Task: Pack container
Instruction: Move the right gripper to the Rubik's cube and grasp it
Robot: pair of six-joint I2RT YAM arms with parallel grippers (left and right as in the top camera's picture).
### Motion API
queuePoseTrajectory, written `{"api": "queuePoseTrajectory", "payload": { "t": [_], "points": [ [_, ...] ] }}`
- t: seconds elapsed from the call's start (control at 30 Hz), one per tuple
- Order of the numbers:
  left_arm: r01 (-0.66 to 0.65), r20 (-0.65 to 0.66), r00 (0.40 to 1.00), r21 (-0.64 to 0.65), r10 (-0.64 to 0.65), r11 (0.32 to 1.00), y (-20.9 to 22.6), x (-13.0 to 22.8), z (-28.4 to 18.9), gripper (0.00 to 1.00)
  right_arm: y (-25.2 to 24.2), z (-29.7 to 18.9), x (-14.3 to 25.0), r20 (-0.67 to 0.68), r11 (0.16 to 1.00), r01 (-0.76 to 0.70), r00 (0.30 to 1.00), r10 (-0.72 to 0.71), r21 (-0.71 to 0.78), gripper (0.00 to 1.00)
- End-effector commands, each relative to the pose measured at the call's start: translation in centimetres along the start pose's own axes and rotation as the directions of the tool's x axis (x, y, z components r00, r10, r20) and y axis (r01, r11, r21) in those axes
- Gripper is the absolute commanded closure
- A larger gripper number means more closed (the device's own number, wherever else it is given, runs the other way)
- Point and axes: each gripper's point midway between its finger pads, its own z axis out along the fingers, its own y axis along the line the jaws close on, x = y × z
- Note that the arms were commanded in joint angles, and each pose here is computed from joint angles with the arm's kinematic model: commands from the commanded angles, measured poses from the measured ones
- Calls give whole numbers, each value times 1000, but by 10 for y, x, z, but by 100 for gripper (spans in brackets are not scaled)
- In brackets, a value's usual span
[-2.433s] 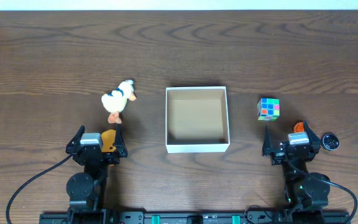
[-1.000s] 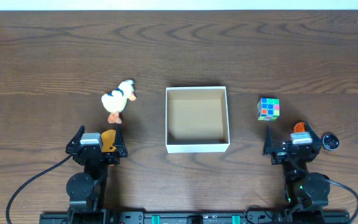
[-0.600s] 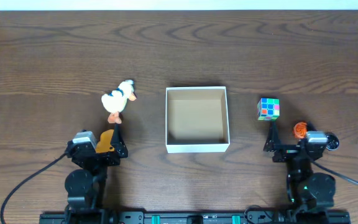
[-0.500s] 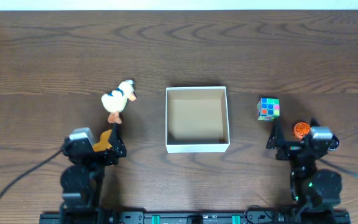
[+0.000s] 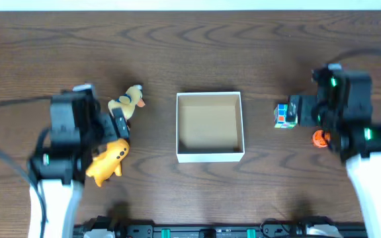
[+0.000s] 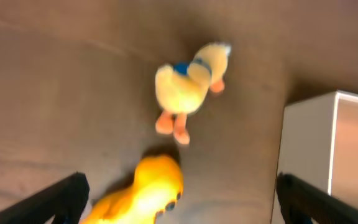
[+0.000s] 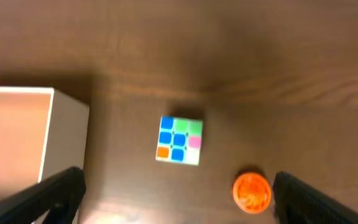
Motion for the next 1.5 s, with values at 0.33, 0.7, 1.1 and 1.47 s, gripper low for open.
{"api": "queuePoseTrajectory", "payload": {
  "t": [0.33,0.7,1.1,1.47],
  "points": [
    [-23,-155,988,-34,18,999,-1,-2,29,2,-4,90,29,-288,981,-173,938,191,85,1],
    [-23,-157,987,-34,18,999,-1,-2,30,2,-11,146,46,-365,977,-177,907,209,120,1],
    [-23,-156,988,-35,18,999,-1,-2,30,2,-10,173,65,-436,984,-157,882,180,89,1],
    [-23,-158,987,-35,18,999,-1,-1,30,2,-9,170,73,-475,998,-58,877,67,32,6]
  ]
}}
